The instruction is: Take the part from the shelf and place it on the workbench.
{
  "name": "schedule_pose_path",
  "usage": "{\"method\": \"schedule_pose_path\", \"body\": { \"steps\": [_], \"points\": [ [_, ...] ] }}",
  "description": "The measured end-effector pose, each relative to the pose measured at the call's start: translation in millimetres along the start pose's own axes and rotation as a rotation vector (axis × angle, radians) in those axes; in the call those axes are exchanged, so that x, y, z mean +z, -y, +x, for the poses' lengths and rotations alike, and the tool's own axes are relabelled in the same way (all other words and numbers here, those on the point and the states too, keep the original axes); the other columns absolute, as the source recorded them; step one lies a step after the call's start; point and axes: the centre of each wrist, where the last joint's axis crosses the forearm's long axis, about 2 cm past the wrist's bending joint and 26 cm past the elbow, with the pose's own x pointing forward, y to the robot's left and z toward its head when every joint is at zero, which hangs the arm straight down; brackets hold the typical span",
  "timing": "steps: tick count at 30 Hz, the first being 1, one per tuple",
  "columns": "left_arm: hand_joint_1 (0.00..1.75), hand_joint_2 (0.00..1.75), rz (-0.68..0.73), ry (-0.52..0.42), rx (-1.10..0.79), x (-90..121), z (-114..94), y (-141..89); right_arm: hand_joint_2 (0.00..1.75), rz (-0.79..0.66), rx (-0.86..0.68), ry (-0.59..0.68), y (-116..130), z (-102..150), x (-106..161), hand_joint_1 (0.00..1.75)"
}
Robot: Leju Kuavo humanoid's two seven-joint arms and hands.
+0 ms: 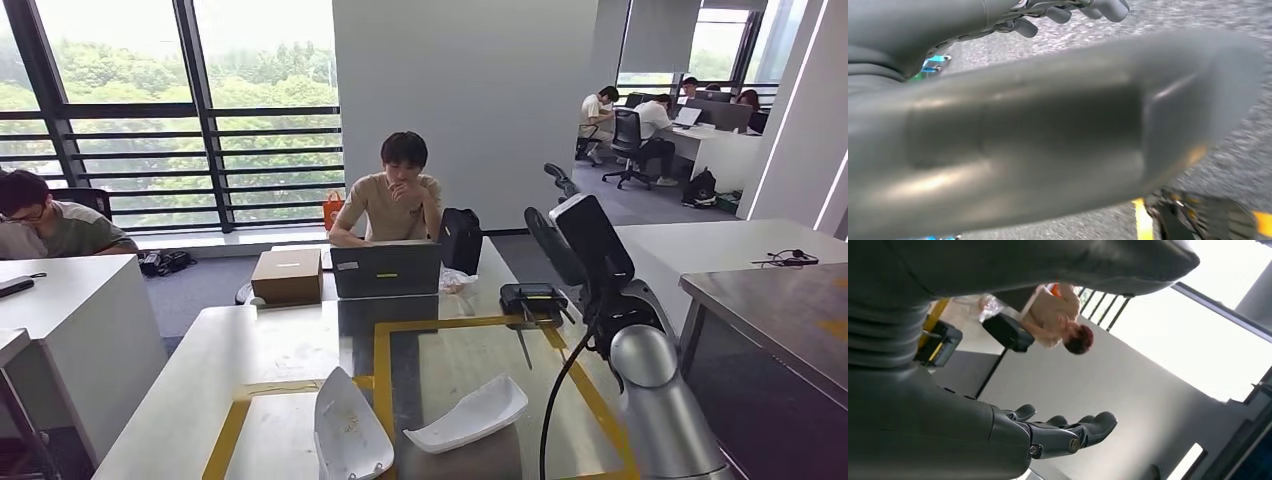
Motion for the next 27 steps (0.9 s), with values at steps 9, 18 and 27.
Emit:
{"method": "schedule_pose_path", "body": {
  "steps": [9, 18, 27],
  "points": [
    [0.00, 0.00, -0.009, -0.018, -0.023, 0, 1, 3, 0.00, -0.054, 0.058, 0.093, 7, 6, 43, 0.00],
    [0.00, 0.00, -0.010, -0.020, -0.026, 1, 5, 2, 0.00, -0.052, 0.103, 0.184, -5, 22, 65, 0.00],
    [0.00, 0.00, -0.009, -0.014, -0.015, 1, 8, 1, 0.00, -0.029, 0.134, 0.221, -19, 30, 77, 0.00]
  ]
}}
